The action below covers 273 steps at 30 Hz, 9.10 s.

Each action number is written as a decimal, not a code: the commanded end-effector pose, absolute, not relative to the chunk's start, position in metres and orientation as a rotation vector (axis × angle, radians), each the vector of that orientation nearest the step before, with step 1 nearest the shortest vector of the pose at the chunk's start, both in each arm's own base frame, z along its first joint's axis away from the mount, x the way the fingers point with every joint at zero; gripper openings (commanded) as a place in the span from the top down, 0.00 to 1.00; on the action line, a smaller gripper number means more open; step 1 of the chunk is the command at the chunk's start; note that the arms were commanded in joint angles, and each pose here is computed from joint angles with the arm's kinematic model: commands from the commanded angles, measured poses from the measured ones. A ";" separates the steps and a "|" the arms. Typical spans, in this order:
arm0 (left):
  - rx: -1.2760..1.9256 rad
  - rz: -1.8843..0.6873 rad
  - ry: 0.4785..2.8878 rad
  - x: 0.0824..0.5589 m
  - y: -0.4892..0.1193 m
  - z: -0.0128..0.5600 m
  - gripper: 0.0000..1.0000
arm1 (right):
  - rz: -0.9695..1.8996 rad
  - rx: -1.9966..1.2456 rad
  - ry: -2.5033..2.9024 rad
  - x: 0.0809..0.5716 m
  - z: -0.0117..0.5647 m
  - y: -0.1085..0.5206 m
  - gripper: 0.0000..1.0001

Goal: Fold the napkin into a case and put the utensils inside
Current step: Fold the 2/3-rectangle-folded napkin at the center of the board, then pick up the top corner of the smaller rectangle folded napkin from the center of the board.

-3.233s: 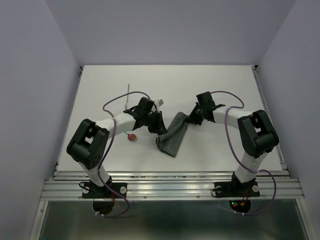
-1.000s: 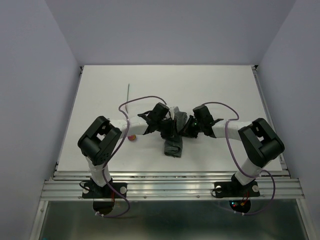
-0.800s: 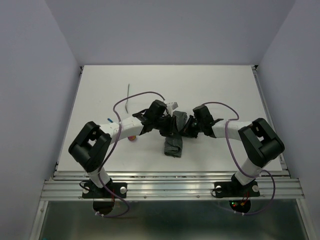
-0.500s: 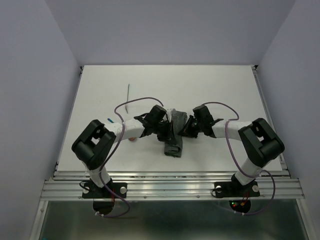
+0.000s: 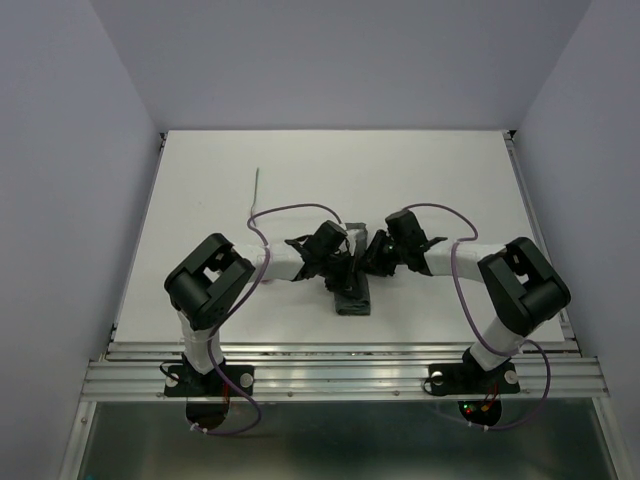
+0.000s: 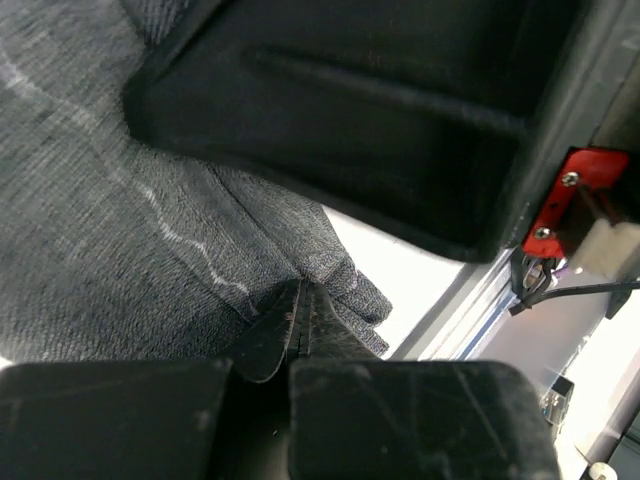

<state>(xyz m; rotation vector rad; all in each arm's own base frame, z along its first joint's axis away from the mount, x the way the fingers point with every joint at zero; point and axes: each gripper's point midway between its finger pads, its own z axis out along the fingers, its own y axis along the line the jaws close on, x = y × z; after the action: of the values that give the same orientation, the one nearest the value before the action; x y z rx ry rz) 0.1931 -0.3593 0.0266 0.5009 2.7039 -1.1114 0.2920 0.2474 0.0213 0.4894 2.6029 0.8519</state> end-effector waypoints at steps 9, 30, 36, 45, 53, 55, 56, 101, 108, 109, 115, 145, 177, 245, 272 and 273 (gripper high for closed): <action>0.547 -1.088 2.732 0.182 -0.358 0.017 1.00 | 0.720 0.456 2.756 0.227 0.004 0.212 0.41; 0.441 -1.126 2.701 0.193 -0.370 0.020 1.00 | 0.953 0.226 2.910 0.142 -0.006 0.216 0.44; 0.431 -1.124 2.704 0.195 -0.371 0.017 1.00 | 1.003 0.180 2.923 0.131 -0.005 0.218 0.46; 0.446 -1.134 2.689 0.196 -0.373 0.020 1.00 | 0.983 0.215 2.906 0.136 -0.009 0.218 0.50; 0.456 -1.125 2.674 0.199 -0.374 0.027 1.00 | 0.860 0.341 2.922 0.139 -0.027 0.206 0.74; 0.463 -1.125 2.665 0.200 -0.374 0.033 1.00 | 0.851 0.353 2.908 0.141 -0.026 0.206 0.81; 0.489 -1.097 2.634 0.205 -0.374 0.049 1.00 | 0.819 0.388 2.877 0.148 -0.025 0.203 0.96; 0.562 -0.982 2.693 0.209 -0.358 0.032 1.00 | 0.633 0.699 2.554 0.238 0.025 0.178 0.32; 0.586 -1.017 2.662 0.208 -0.361 0.038 1.00 | 0.607 0.666 2.594 0.250 0.011 0.185 0.36; 0.588 -1.018 2.662 0.208 -0.360 0.038 1.00 | 0.608 0.668 2.592 0.251 0.010 0.186 0.39; 0.629 -1.038 2.602 0.209 -0.362 0.054 1.00 | 0.599 0.691 2.604 0.250 -0.001 0.185 0.73; 0.245 -0.550 2.404 0.311 -0.319 0.133 0.44 | 0.862 0.815 2.500 0.284 0.023 0.238 0.85; 0.019 -0.459 2.463 0.333 -0.313 0.100 0.56 | 0.559 0.420 2.387 0.396 0.090 0.159 0.16; 0.558 -0.331 2.396 0.328 -0.421 0.078 0.35 | 0.588 0.760 2.341 0.370 0.082 0.072 0.27; 0.642 -0.307 2.436 0.323 -0.429 0.050 0.90 | 0.604 0.758 2.347 0.367 0.083 0.075 0.28; 0.647 -0.313 2.438 0.323 -0.429 0.049 0.92 | 0.605 0.757 2.344 0.368 0.084 0.075 0.28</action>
<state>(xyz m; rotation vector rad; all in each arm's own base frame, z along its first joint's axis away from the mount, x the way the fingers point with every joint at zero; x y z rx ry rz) 0.3206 -0.4207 0.0385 0.6248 2.4591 -0.3008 0.3674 0.0766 0.0752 0.7797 2.3636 0.6007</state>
